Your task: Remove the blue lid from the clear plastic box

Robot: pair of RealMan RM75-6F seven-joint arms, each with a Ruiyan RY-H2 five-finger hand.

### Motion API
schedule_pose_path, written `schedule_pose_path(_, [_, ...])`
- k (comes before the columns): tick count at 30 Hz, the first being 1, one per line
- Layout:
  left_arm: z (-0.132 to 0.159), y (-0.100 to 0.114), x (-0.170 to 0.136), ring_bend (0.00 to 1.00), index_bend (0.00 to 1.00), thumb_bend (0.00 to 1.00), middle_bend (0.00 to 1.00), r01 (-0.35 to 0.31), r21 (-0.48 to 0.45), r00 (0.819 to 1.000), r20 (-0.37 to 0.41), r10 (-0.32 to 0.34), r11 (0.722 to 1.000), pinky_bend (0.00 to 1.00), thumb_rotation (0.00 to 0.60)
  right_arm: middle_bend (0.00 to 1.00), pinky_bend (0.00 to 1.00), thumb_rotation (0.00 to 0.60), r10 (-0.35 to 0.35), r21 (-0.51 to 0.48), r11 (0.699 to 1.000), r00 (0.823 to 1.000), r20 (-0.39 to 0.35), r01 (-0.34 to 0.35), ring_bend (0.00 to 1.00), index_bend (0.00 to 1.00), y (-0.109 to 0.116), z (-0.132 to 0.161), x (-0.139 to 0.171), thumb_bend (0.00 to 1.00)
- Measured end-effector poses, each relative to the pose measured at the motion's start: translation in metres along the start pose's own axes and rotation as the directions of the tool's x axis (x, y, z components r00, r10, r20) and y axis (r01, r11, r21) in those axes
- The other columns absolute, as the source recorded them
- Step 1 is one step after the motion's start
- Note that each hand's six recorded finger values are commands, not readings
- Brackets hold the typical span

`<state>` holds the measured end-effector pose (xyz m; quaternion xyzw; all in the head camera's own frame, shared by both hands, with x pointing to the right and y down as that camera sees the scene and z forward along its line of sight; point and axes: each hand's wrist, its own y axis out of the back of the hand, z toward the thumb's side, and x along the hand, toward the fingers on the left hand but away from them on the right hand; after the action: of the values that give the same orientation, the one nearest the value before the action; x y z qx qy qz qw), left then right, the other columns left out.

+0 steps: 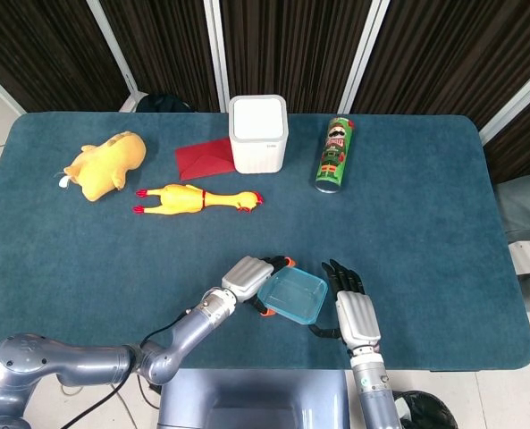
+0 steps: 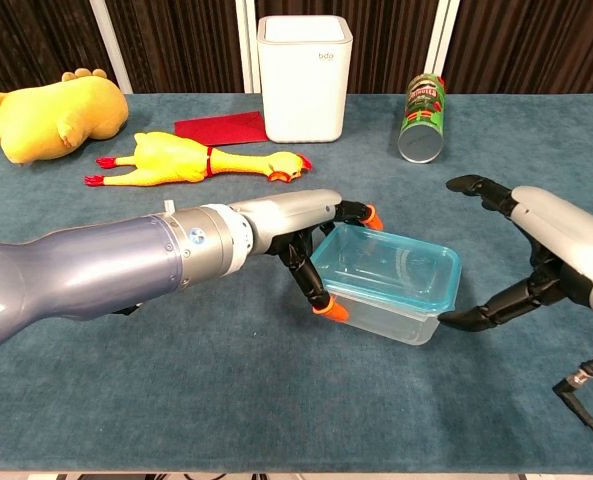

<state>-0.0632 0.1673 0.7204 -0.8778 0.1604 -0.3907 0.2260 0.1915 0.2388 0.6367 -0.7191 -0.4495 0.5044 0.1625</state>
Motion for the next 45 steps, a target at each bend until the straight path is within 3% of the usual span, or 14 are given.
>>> schedule_pose_path(18, [0.006, 0.002, -0.002, 0.25, 0.23, 0.2, 0.24, 0.009, -0.027, 1.0, 0.02, -0.008, 1.0, 0.44, 0.6, 0.0, 0.0, 0.6, -0.012, -0.054, 0.998, 1.0, 0.02, 0.013, 0.0, 0.0, 0.003, -0.001, -0.005, 0.22])
schedule_pose_path(26, [0.009, 0.006, -0.001, 0.17, 0.19, 0.12, 0.18, 0.017, -0.035, 0.999, 0.034, -0.016, 0.999, 0.36, 0.6, 0.0, 0.0, 0.6, -0.027, -0.033, 0.999, 1.0, -0.004, 0.027, 0.0, 0.0, -0.001, -0.002, -0.007, 0.22])
schedule_pose_path(45, [0.01, 0.006, -0.001, 0.2, 0.18, 0.1, 0.18, 0.034, -0.021, 0.999, 0.038, -0.033, 0.999, 0.41, 0.6, 0.0, 0.0, 0.6, -0.078, -0.044, 0.996, 0.996, -0.041, 0.076, 0.0, 0.0, 0.004, 0.001, -0.012, 0.22])
